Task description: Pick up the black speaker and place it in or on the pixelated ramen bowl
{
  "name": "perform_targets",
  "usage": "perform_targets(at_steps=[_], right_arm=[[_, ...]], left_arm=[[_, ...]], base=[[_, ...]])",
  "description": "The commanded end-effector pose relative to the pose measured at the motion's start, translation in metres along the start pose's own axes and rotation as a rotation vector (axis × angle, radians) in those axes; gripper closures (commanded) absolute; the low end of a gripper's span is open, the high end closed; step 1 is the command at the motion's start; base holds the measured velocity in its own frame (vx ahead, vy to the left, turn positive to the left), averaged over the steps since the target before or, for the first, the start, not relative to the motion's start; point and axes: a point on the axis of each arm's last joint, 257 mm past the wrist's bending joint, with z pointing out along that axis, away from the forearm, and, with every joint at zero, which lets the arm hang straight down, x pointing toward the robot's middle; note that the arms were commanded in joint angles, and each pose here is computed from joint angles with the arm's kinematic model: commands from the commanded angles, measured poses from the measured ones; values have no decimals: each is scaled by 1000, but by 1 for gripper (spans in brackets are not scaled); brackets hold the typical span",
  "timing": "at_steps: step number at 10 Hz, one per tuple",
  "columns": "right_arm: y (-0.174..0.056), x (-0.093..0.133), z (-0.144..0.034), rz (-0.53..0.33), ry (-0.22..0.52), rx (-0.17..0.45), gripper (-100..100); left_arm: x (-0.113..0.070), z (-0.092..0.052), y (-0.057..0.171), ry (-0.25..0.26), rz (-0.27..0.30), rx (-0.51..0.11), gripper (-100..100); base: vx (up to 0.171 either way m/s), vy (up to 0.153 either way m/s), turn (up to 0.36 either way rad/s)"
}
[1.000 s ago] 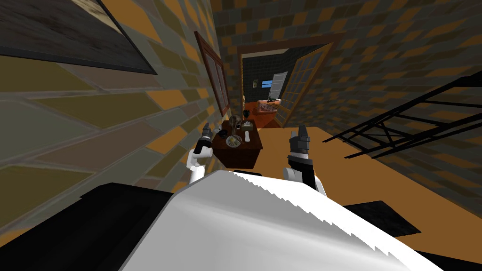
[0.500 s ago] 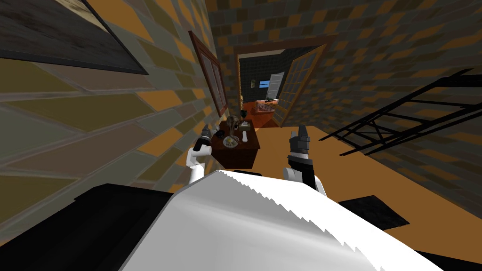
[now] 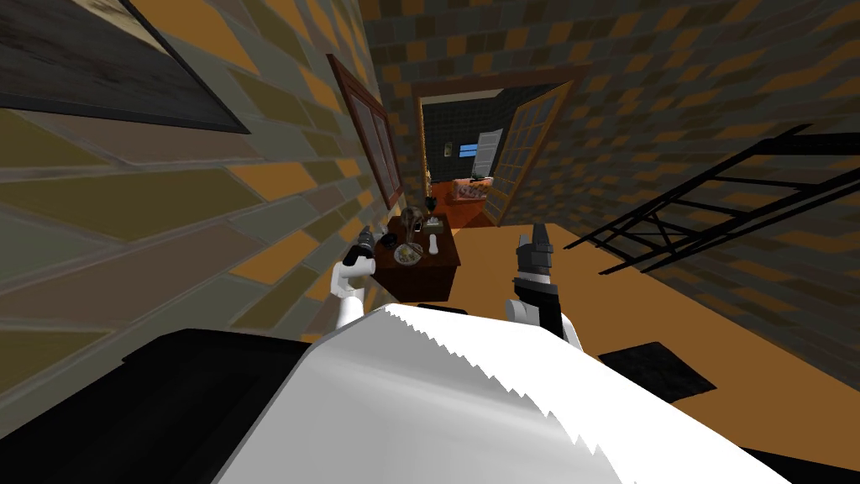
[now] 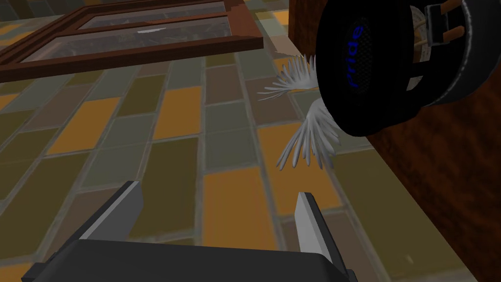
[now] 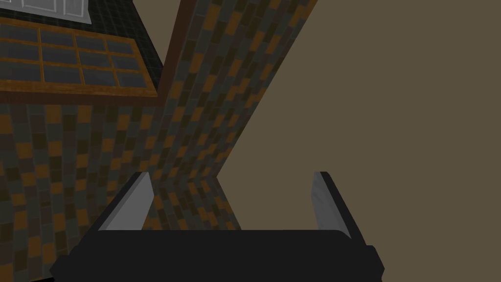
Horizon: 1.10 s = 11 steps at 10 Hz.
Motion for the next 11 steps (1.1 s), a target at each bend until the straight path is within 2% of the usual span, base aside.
perform_targets(at_steps=[1,7,11], right_arm=[[0,0,0,0,0,0,0],[0,0,0,0,0,0,0],[0,0,0,0,0,0,0]], left_arm=[[-8,5,11,-19,-2,-48,-100],[-31,14,46,-70,-19,-204,-100],[-43,15,72,-99,-36,-319,-100]], base=[[3,-21,-79],[9,-35,-56],[10,-32,-53]])
